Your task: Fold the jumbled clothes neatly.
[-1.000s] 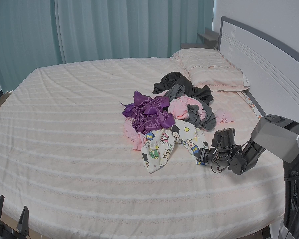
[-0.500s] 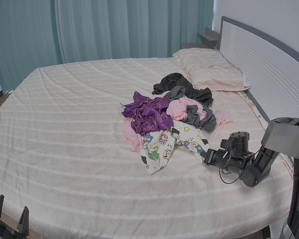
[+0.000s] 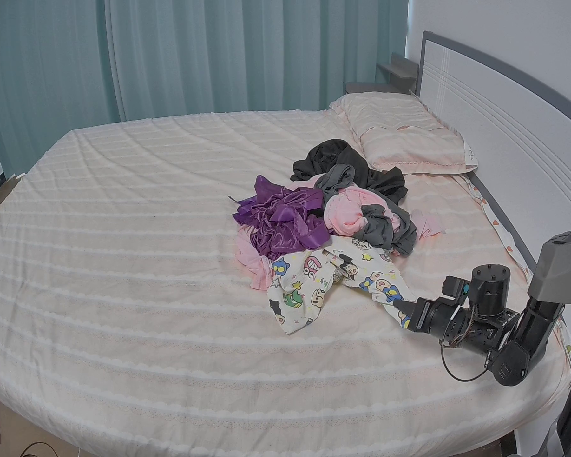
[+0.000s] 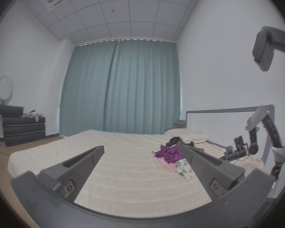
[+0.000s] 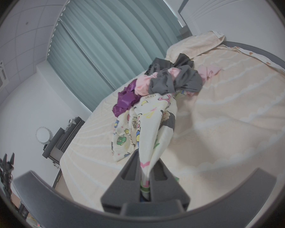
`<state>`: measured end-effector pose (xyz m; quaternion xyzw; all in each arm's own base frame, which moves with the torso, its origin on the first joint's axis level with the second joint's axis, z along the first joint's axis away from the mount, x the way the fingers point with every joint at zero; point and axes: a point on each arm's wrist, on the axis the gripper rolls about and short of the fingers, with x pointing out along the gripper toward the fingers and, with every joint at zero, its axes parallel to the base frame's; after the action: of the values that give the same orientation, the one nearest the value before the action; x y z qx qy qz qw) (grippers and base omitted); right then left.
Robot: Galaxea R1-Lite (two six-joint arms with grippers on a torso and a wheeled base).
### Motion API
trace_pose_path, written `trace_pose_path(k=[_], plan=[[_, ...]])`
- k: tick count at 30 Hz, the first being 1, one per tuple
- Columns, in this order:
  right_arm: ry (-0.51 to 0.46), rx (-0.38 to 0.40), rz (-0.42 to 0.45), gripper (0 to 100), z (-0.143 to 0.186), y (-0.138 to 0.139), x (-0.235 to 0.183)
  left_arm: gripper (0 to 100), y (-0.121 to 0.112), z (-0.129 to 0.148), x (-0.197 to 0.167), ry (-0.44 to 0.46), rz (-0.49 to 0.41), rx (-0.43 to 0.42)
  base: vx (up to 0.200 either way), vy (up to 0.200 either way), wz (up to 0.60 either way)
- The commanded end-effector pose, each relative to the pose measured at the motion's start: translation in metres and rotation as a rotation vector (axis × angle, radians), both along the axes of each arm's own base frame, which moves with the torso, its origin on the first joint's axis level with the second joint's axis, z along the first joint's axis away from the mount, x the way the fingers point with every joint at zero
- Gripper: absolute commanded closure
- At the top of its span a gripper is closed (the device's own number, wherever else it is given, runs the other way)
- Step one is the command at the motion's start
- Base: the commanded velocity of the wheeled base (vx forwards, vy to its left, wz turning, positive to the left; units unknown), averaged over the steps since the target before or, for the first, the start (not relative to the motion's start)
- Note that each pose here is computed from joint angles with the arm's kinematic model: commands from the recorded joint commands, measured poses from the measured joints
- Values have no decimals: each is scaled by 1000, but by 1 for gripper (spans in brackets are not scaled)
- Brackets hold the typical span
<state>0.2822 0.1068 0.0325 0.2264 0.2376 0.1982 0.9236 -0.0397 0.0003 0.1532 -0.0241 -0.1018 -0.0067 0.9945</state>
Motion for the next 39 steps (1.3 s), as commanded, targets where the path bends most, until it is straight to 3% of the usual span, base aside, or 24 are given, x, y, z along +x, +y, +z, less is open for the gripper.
trace_pose_path(k=[1, 7, 8, 9, 12, 15, 17, 21, 22, 24, 27, 34, 39], plan=[[-105, 51, 59, 100, 25, 4, -27, 0, -4, 43, 35, 143, -189, 88, 0, 0, 0], [-142, 75, 148, 100, 43, 8, -65, 0, -11, 31, 91, 435, -391, 146, 0, 0, 0], [-142, 75, 149, 100, 43, 8, -66, 0, -11, 30, 92, 441, -399, 148, 0, 0, 0], [-153, 81, 163, 100, 49, 7, -75, 0, -18, 25, 111, 533, -484, 154, 0, 0, 0], [-191, 101, 178, 100, 59, 7, -82, 0, -34, 15, 137, 652, -597, 179, 0, 0, 0], [-213, 112, 193, 100, 65, 7, -88, 0, -53, 4, 169, 717, -612, 222, 0, 0, 0], [-225, 119, 201, 100, 69, 6, -93, 0, -67, -2, 191, 703, -578, 239, 0, 0, 0], [-261, 139, 211, 100, 79, 1, -100, 0, -116, -27, 230, 679, -552, 166, 0, 0, 0], [-261, 139, 211, 100, 79, 1, -100, 0, -116, -27, 230, 679, -552, 166, 0, 0, 0], [-268, 144, 226, 100, 81, -2, -104, 0, -157, -54, 250, 670, -479, 121, 0, 0, 0], [-284, 152, 230, 100, 85, -2, -105, 0, -182, -82, 268, 660, -403, 121, 0, 0, 0], [-275, 147, 220, 100, 83, -7, -106, 0, -215, -114, 283, 623, -442, 123, 0, 0, 0], [-290, 153, 222, 100, 86, -6, -105, 0, -232, -123, 298, 588, -427, 111, 0, 0, 0]])
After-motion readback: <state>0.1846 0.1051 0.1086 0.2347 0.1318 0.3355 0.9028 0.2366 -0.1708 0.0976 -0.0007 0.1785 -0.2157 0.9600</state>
